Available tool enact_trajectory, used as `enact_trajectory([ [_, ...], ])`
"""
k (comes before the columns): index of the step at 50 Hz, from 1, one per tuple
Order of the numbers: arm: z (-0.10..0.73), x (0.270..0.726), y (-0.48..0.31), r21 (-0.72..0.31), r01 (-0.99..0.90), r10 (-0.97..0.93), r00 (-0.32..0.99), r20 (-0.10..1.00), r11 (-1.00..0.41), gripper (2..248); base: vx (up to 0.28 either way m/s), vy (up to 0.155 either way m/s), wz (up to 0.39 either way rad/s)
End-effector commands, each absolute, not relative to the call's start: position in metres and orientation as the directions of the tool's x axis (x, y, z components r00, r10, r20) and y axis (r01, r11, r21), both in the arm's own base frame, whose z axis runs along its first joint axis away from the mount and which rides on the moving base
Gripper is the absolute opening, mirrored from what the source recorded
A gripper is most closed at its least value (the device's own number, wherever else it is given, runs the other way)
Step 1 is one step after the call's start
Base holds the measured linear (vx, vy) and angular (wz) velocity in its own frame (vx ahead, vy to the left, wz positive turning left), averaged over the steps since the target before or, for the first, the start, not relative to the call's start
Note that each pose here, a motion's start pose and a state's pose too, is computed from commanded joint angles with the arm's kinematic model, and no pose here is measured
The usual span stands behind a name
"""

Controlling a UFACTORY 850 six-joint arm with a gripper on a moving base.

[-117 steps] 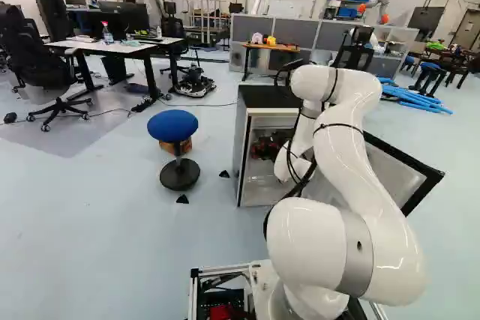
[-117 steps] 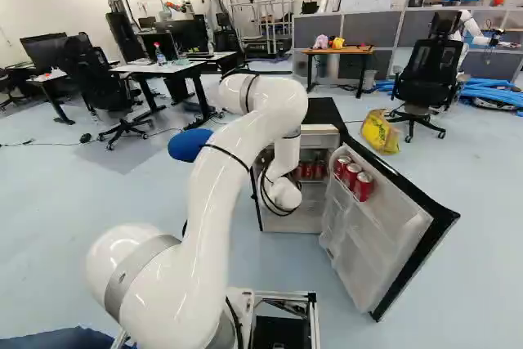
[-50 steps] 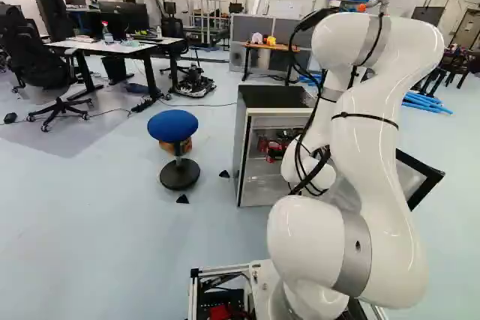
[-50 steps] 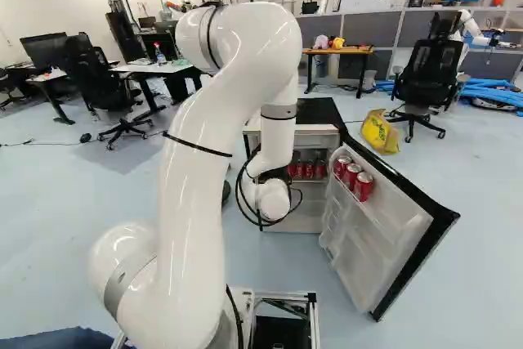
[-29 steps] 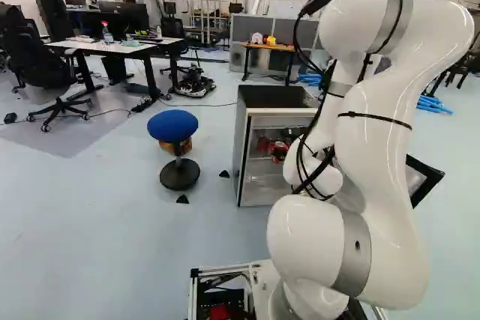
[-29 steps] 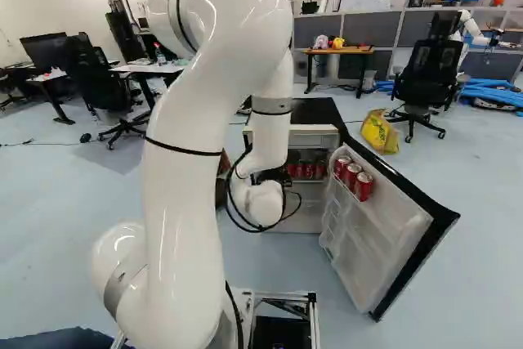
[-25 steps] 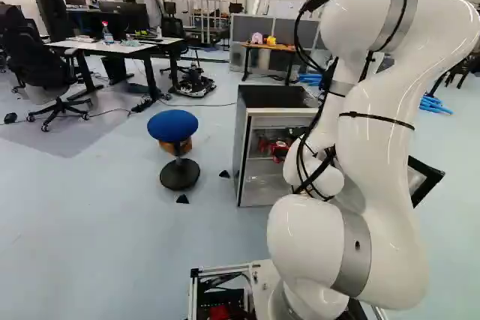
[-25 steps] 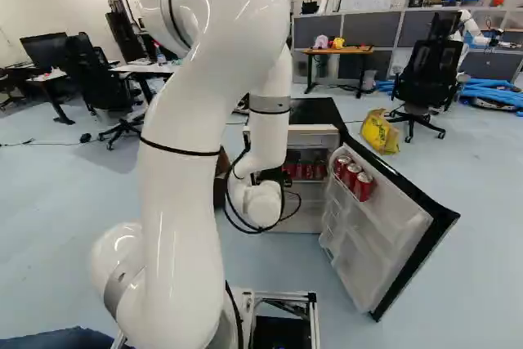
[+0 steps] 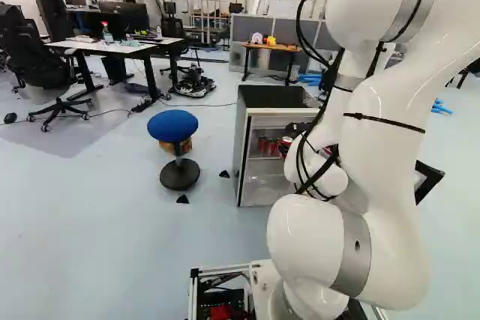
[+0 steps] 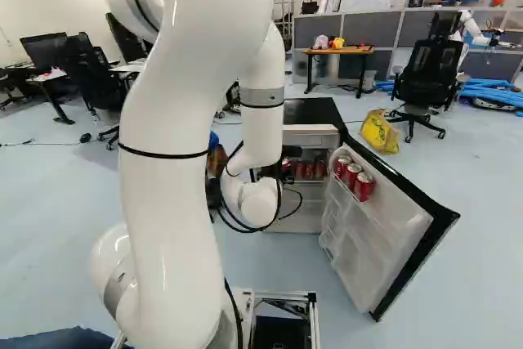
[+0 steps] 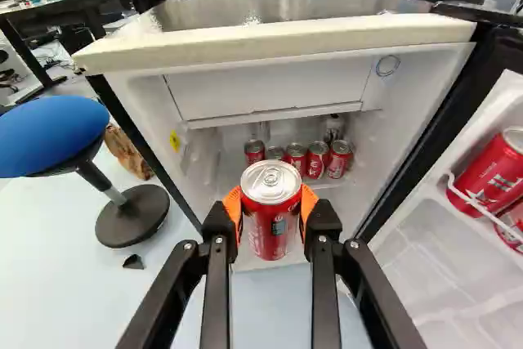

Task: Grab a drink from the fridge

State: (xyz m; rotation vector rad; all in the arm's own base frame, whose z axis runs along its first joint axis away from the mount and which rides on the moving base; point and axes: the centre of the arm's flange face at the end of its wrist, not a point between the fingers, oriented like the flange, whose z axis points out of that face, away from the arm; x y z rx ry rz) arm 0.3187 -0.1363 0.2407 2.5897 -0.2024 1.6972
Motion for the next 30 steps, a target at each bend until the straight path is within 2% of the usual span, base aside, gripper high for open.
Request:
enact_trajectory([
  [30, 0.272, 0.314, -0.134, -0.012, -0.129, -0.055, 0.332, 0.942, -0.992, 93, 0.000, 0.000, 0.000],
])
